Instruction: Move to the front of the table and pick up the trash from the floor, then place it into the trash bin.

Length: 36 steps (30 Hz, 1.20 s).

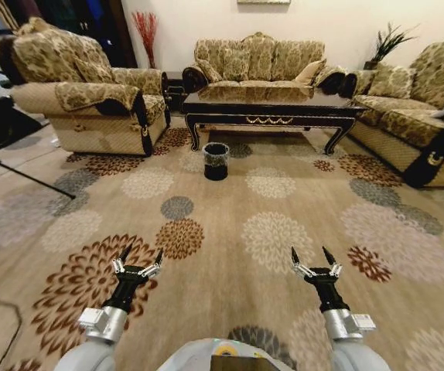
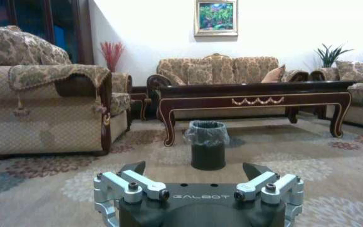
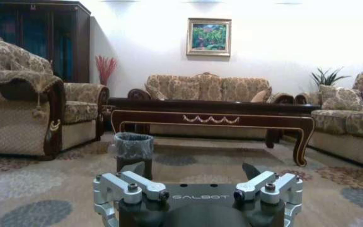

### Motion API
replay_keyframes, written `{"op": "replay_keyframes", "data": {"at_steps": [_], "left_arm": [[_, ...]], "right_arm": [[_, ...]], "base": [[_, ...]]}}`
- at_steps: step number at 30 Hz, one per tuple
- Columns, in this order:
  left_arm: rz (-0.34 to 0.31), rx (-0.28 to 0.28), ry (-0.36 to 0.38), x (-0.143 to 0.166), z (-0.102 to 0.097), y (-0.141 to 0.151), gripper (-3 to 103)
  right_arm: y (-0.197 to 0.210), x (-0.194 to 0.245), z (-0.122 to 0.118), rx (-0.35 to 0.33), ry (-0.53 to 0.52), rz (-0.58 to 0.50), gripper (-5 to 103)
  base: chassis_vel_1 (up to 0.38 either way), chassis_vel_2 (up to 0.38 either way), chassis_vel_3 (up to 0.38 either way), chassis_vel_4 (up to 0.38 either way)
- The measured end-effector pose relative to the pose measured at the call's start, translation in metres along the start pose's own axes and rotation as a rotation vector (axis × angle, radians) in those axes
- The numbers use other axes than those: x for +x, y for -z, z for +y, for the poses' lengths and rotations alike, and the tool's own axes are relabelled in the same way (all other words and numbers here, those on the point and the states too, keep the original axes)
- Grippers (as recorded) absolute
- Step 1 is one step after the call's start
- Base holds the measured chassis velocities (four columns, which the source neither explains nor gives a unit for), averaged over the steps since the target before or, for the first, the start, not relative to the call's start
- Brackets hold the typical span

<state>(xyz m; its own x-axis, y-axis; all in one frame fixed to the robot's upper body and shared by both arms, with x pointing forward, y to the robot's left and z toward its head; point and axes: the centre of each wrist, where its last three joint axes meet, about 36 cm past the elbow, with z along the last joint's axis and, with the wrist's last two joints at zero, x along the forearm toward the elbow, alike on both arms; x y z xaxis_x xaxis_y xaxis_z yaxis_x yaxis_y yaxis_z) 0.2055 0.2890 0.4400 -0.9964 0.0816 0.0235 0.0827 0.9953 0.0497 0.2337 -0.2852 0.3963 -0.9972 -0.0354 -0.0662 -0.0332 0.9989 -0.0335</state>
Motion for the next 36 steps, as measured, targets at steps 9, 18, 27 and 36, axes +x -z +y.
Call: {"op": "replay_keyframes", "data": {"at_steps": [9, 18, 27, 36], "left_arm": [[-0.001, 0.000, 0.000, -0.0001, 0.0000, 0.0001, 100], [0.000, 0.000, 0.000, -0.0001, 0.0000, 0.0000, 100], [0.000, 0.000, 0.000, -0.0001, 0.0000, 0.0001, 100], [0.000, 0.000, 0.000, -0.0001, 0.0000, 0.0001, 100]], "right_arm": [[0.0001, -0.0003, 0.0000, 0.000, 0.000, -0.001, 100], [0.0001, -0.0002, 0.0000, 0.000, 0.000, 0.000, 100], [0.0001, -0.0002, 0.0000, 0.000, 0.000, -0.001, 100], [0.0001, -0.0002, -0.0001, 0.000, 0.000, -0.001, 100]], "base": [[0.021, -0.027, -0.014, 0.031], [0.000, 0.000, 0.000, 0.000], [0.000, 0.000, 0.000, 0.000], [0.015, -0.017, -0.020, 0.021]]}}
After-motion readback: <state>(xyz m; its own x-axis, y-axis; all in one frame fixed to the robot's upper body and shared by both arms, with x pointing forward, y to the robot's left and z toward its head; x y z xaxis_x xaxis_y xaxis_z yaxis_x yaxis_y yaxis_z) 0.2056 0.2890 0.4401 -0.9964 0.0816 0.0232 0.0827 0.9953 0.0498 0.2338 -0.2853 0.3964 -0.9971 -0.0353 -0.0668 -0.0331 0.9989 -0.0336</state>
